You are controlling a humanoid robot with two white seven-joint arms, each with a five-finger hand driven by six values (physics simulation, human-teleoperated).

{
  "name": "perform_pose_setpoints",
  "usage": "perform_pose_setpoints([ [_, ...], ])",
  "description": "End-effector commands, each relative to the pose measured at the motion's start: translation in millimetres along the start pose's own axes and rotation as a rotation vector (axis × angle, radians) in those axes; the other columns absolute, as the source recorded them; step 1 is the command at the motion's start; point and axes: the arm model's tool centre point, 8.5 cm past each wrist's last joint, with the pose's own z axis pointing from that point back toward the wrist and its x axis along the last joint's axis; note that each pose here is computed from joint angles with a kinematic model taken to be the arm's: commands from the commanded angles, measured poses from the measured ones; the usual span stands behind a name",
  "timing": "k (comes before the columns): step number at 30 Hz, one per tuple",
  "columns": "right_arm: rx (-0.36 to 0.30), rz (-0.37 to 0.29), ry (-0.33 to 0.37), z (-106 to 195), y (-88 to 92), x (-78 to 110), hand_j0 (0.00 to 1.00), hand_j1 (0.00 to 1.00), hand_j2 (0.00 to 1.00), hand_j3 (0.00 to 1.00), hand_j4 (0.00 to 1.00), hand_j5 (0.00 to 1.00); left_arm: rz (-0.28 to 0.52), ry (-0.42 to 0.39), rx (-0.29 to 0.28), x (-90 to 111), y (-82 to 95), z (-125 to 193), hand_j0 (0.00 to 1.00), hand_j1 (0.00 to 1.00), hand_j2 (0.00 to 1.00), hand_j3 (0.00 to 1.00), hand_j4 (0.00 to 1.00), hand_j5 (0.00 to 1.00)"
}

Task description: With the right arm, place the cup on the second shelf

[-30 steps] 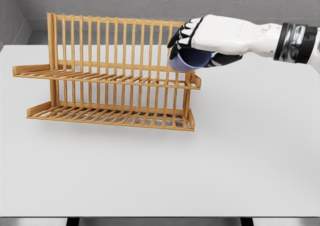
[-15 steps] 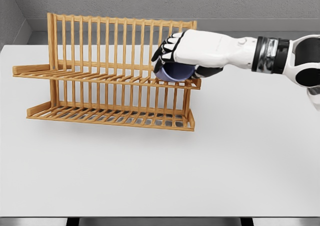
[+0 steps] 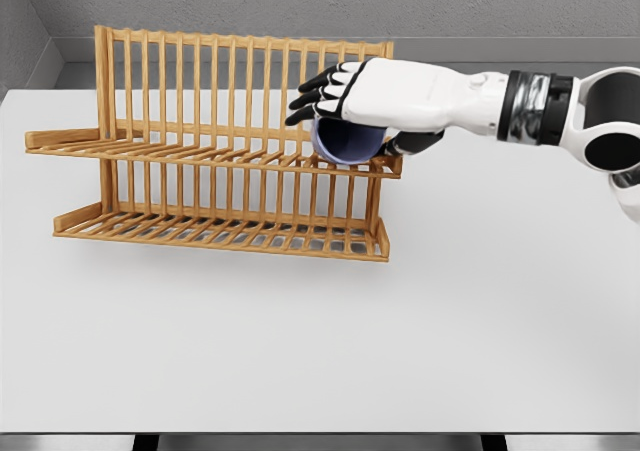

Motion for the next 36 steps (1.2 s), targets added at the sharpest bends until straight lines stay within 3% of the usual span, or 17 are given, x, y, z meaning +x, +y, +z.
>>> perform_pose_setpoints([
  [1,-0.016,0.012,0.013,6,-6.5,-3.0,1.0,1.0,1.0,1.0,1.0,1.0,0.0,0.0,0.001,0,0.1,0,1.0,1.0,1.0,1.0,1.0,1.0],
  [6,-0.067,0.037,0.038,19,-25.6,-8.2,1.0,1.0,1.0,1.0,1.0,1.0,0.0,0.0,0.001,0,0.1,0,1.0,1.0,1.0,1.0,1.0,1.0],
  [12,-0.085,0.061,0.044,27,-33.7,-10.2,1.0,1.0,1.0,1.0,1.0,1.0,0.0,0.0,-0.001,0,0.0,0,1.0,1.0,1.0,1.0,1.0,1.0],
  [17,-0.108,0.142,0.109,76,-50.8,-22.1,1.0,1.0,1.0,1.0,1.0,1.0,0.0,0.0,-0.001,0,0.0,0,1.0,1.0,1.0,1.0,1.0,1.0],
  [22,-0.072,0.159,0.142,125,-25.1,-28.3,1.0,1.0,1.0,1.0,1.0,1.0,0.0,0.0,-0.001,0,0.0,0,1.0,1.0,1.0,1.0,1.0,1.0],
  [25,-0.061,0.137,0.137,127,-11.8,-28.3,1.0,1.0,1.0,1.0,1.0,1.0,0.0,0.0,-0.001,0,0.0,0,1.0,1.0,1.0,1.0,1.0,1.0],
  [28,-0.094,0.078,0.175,140,8.7,-30.4,1.0,1.0,1.0,1.0,1.0,1.0,0.0,0.0,-0.001,0,0.0,0,1.0,1.0,1.0,1.0,1.0,1.0],
  [31,-0.095,0.071,0.169,139,12.0,-29.7,1.0,1.0,1.0,1.0,1.0,1.0,0.0,0.0,0.001,0,0.1,0,1.0,1.0,1.0,1.0,1.0,1.0],
  [36,-0.057,0.0,0.159,134,43.5,-27.1,1.0,1.0,1.0,1.0,1.0,1.0,0.0,0.0,-0.001,0,0.0,0,1.0,1.0,1.0,1.0,1.0,1.0],
])
